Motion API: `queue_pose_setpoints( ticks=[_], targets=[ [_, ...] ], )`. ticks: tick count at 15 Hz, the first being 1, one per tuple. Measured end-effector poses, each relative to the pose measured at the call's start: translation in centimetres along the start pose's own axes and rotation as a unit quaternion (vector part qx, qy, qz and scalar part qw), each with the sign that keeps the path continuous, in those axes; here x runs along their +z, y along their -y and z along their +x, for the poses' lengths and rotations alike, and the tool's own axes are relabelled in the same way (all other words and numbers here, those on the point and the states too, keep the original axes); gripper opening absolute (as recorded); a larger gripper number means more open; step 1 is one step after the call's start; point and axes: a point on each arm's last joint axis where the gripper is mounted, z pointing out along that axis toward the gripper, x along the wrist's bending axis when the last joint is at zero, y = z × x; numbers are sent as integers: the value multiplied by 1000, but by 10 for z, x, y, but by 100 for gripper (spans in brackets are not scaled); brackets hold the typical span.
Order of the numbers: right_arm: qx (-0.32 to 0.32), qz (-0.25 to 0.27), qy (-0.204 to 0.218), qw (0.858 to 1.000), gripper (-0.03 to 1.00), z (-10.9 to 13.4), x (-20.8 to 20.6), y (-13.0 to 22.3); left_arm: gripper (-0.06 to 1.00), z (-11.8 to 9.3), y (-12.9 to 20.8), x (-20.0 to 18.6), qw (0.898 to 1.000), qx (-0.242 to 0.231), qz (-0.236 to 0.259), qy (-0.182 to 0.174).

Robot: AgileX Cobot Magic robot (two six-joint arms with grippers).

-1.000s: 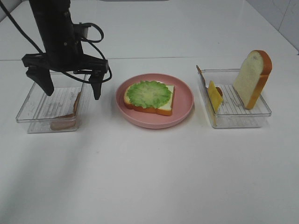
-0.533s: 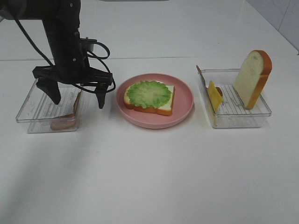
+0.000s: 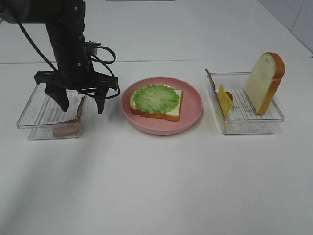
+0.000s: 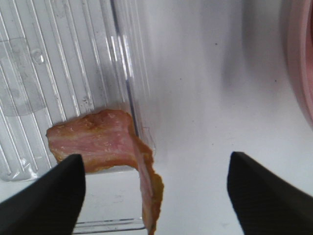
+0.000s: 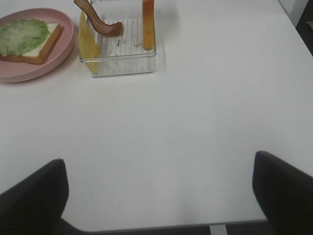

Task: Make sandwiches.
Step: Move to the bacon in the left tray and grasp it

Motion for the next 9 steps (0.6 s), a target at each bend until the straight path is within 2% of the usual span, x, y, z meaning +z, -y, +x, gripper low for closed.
queue_pose_setpoints(
  ticks=[1,2,3,5,7,9],
  targets=[
    [0,0,0,1000,98,0,0,0,56,0,0,0,1000,-1,1,-1],
    [0,0,0,1000,98,0,0,0,47,0,1,0,1000,-1,3,-1],
    [0,0,0,1000,98,0,0,0,44,0,1,0,1000,-2,4,-2],
    [0,0,0,1000,98,0,0,0,22,0,1,0,1000,-16,5,-2],
    [0,0,0,1000,98,0,0,0,7,1,1,0,1000,-15,4,-7],
    [0,0,0,1000,98,0,0,0,0,3,0,0,1000,-11,2,-16]
  ],
)
